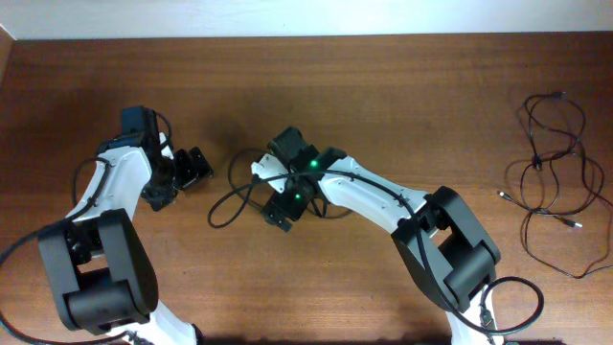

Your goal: Untangle cables

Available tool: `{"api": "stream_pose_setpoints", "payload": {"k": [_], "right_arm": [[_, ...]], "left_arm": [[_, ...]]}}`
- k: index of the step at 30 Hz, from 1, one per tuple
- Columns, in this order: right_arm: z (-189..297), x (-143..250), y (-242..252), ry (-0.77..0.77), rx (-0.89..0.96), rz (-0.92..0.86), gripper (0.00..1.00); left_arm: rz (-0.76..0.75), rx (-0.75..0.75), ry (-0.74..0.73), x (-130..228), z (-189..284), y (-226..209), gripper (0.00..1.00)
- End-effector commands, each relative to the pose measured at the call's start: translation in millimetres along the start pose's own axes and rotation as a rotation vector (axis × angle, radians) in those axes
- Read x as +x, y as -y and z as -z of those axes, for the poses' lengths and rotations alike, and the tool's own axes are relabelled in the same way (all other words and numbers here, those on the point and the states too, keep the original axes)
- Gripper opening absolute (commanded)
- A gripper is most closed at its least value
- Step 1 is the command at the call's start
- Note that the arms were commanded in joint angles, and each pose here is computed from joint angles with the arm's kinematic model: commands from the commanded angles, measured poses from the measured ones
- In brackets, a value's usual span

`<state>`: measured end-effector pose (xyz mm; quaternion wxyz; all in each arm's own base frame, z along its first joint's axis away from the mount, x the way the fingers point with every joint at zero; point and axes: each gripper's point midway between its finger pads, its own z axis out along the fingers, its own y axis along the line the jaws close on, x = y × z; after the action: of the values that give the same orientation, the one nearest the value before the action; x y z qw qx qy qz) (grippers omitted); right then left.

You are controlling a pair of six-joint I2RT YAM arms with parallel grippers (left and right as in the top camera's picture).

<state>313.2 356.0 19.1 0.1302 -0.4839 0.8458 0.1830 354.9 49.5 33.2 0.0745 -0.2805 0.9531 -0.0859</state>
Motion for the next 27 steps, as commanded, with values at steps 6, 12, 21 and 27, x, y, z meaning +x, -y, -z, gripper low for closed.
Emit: {"api": "stream_pose_setpoints", "payload": {"k": [6,12,21,27], "right_arm": [[-3.9,-2.4,-4.9,0.019,-0.027,0.020,0.98],[29.3,-38.4,5.9,0.108,0.064,0.047,0.98],[6.0,-15.3,32.8,0.010,0.181,0.023,0.98],[-2.2,-10.7,-7.3,0.010,-0.051,0.013,0.99]], "left_arm": [[0.000,0.017,0.023,-5.3,8.1,4.3,0.99],[0.001,0.017,0.023,-5.3,8.1,4.3,0.99],[0.000,0.017,0.023,-5.3,8.1,4.3,0.99],[0.000,0.017,0.023,-5.3,8.1,4.3,0.99]]}}
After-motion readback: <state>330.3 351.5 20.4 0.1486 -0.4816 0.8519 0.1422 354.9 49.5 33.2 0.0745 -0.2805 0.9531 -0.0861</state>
